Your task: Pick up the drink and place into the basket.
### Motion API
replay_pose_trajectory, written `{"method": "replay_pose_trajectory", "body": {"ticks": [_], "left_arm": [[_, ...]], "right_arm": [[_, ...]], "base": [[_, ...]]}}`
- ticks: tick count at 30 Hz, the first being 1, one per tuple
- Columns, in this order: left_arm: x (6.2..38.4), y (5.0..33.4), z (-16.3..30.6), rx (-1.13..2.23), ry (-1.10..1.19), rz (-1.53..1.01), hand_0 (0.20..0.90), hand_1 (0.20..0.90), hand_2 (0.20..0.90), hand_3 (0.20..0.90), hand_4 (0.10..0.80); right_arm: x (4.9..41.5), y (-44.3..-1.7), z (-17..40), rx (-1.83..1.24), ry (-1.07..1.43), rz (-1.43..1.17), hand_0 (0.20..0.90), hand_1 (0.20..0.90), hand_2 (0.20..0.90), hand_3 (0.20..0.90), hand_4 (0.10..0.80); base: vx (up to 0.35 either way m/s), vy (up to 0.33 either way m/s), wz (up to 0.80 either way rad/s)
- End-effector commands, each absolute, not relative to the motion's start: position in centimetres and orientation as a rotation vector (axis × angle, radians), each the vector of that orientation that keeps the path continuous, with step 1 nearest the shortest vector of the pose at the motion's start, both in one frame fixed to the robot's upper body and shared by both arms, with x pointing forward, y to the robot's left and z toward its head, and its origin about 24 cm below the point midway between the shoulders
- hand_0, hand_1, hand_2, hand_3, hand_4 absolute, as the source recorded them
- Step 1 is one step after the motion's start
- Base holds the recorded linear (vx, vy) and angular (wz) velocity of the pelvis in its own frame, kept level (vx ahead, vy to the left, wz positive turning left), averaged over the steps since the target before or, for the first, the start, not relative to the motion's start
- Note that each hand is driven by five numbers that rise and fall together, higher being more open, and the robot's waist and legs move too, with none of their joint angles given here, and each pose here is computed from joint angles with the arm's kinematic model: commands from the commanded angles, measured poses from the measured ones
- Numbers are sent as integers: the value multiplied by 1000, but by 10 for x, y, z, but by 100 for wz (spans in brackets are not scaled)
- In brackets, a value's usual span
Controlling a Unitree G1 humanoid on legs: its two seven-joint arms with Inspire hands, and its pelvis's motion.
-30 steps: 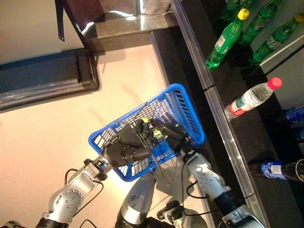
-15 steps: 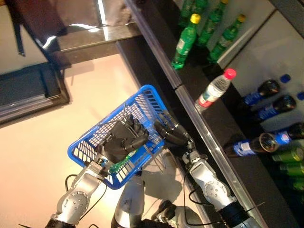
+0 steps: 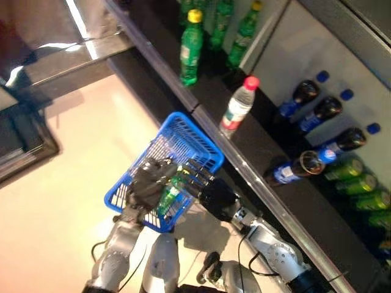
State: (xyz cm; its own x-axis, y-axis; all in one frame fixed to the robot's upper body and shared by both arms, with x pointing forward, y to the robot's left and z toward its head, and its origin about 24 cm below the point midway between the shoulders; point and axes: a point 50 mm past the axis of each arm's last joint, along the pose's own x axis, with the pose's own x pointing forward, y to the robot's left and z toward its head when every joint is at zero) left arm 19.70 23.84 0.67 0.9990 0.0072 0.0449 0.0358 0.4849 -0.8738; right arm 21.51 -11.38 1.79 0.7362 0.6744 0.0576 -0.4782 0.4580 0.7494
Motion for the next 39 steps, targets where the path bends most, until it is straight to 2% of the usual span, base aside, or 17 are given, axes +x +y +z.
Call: {"method": "replay_pose_trajectory", "body": {"ticks": [1, 8, 16, 26, 30, 34, 39], "left_arm": [[201, 244, 100, -1016, -705, -435, 300, 300, 300, 200, 100], [197, 256, 68, -1074, -621, -224, 300, 300, 300, 200, 100], [190, 263, 26, -1106, -477, -5, 300, 300, 300, 200, 100], [173, 267, -64, -1148, -84, 374, 300, 300, 300, 200, 100], [159, 264, -95, -1146, 120, 541, 300, 300, 300, 200, 100], [136, 256, -120, -1118, 293, 667, 300, 300, 300, 200, 100], [113, 251, -136, -1101, 379, 767, 300, 300, 300, 200, 100]], "right_arm": [[202, -119, 11, 857, 251, 755, 900, 900, 900, 900, 800], [194, -127, 0, 907, 269, 675, 900, 900, 900, 900, 800], [174, -146, -38, 858, 415, 540, 900, 900, 900, 900, 800], [131, -192, -123, 552, 853, 104, 900, 900, 900, 900, 800], [100, -216, -148, 294, 1026, -9, 900, 900, 900, 900, 800], [86, -212, -157, 297, 1104, -51, 900, 900, 900, 900, 800], [72, -209, -163, 296, 1140, -86, 900, 900, 900, 900, 800]], "base": [[-24, -100, 7], [-39, -44, 3], [-31, -26, -5], [-3, -2, -4], [-9, -4, -11], [-14, -10, -14], [-5, -7, -8]]}}
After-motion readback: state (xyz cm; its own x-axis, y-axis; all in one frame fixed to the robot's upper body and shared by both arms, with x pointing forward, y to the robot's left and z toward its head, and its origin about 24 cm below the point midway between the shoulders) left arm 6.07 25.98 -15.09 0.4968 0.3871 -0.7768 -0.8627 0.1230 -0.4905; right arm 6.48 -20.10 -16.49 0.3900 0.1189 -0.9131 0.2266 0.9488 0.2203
